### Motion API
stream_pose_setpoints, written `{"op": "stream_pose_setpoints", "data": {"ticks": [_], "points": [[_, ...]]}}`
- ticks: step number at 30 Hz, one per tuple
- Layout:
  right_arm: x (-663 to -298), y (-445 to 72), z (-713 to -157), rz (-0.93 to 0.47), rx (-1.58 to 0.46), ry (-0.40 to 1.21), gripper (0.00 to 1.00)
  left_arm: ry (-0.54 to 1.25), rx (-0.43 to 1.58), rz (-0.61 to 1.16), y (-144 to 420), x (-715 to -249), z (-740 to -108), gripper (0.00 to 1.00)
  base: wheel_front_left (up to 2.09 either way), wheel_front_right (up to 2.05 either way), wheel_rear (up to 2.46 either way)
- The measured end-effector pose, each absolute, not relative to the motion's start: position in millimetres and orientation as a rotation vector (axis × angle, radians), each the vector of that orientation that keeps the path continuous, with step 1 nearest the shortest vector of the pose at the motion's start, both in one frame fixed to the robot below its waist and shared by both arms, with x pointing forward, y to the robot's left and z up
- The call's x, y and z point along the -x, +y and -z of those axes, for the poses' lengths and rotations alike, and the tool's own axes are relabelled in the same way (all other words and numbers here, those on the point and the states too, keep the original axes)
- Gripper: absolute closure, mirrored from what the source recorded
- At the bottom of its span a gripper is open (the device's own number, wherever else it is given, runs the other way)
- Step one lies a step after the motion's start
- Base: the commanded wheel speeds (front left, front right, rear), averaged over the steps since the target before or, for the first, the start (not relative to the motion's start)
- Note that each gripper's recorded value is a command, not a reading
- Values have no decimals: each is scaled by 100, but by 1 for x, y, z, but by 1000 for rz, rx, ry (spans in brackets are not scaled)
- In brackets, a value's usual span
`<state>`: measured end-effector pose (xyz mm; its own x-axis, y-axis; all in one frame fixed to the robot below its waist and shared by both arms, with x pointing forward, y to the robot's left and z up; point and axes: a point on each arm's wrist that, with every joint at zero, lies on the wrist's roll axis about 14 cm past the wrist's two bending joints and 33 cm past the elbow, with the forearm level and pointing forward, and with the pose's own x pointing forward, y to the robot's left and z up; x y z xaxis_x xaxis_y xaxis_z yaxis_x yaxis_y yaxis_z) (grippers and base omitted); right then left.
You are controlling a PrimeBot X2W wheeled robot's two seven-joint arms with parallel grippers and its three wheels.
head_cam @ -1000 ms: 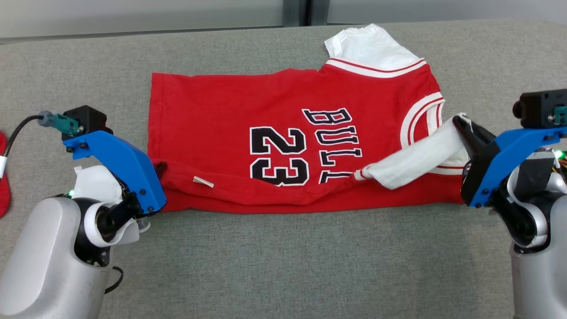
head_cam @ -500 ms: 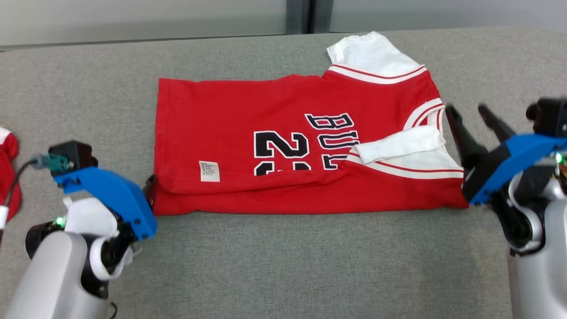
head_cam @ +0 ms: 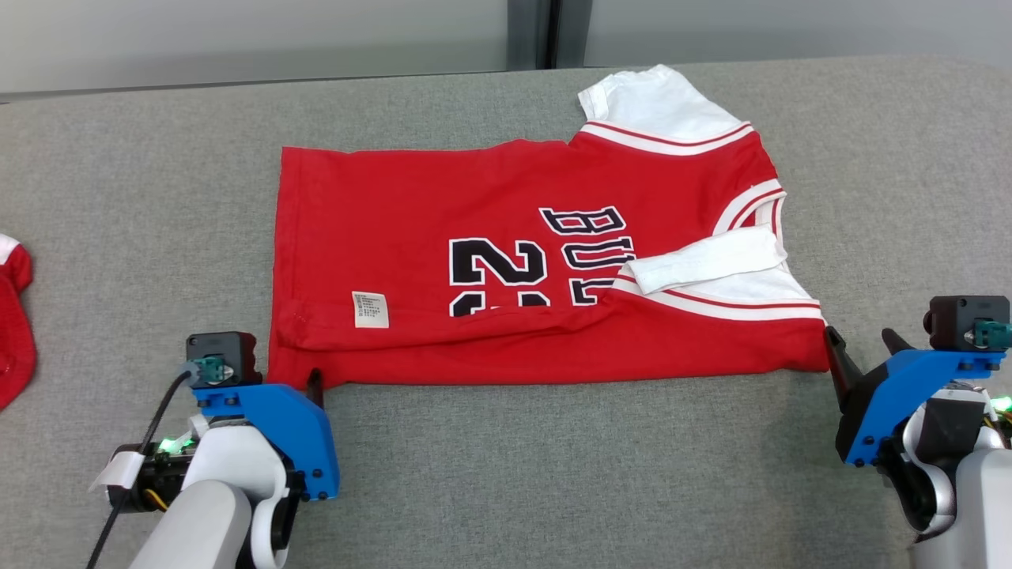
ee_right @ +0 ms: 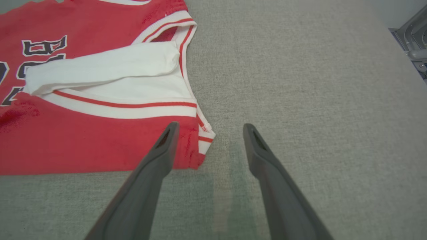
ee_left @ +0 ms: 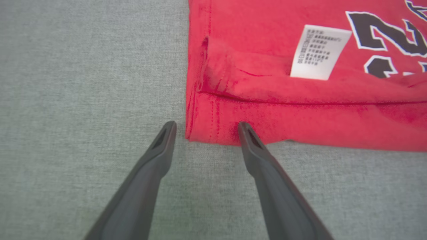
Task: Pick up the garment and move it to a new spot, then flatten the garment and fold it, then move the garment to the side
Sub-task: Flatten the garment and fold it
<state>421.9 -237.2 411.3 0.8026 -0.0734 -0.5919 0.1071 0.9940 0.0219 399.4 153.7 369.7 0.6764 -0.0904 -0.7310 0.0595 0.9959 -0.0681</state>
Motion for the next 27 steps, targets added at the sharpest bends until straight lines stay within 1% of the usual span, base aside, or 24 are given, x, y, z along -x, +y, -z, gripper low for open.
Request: {"op": "stream_pose_setpoints", "data": {"ticks": [3,5,9,15,16,17,18,19,20,27], "points": [[-420,-240,-397,113,-66,658,0,822,33,89,148,-402,-364,0,0,0,0],[-422,-232,-383,96,-118,679,0,831,24,75,150,-401,-358,0,0,0,0],[-425,-221,-369,72,-138,705,0,841,28,65,151,-401,-352,0,0,0,0],[-430,-216,-355,63,-139,749,0,862,85,66,144,-401,-345,0,0,0,0],[-431,-216,-354,63,-140,754,20,869,91,69,142,-400,-343,0,0,0,0],[-432,-216,-353,62,-137,760,43,872,91,70,142,-401,-342,0,0,0,0],[-431,-215,-351,61,-138,766,100,875,100,77,140,-402,-342,53,0,0,0],[-431,-214,-351,56,-135,775,100,876,105,77,140,-402,-341,82,0,0,0],[-432,-213,-351,50,-132,776,100,878,107,82,139,-403,-340,100,0,0,0],[-432,-212,-357,48,-139,755,100,846,141,114,132,-408,-343,100,0,0,0]]}}
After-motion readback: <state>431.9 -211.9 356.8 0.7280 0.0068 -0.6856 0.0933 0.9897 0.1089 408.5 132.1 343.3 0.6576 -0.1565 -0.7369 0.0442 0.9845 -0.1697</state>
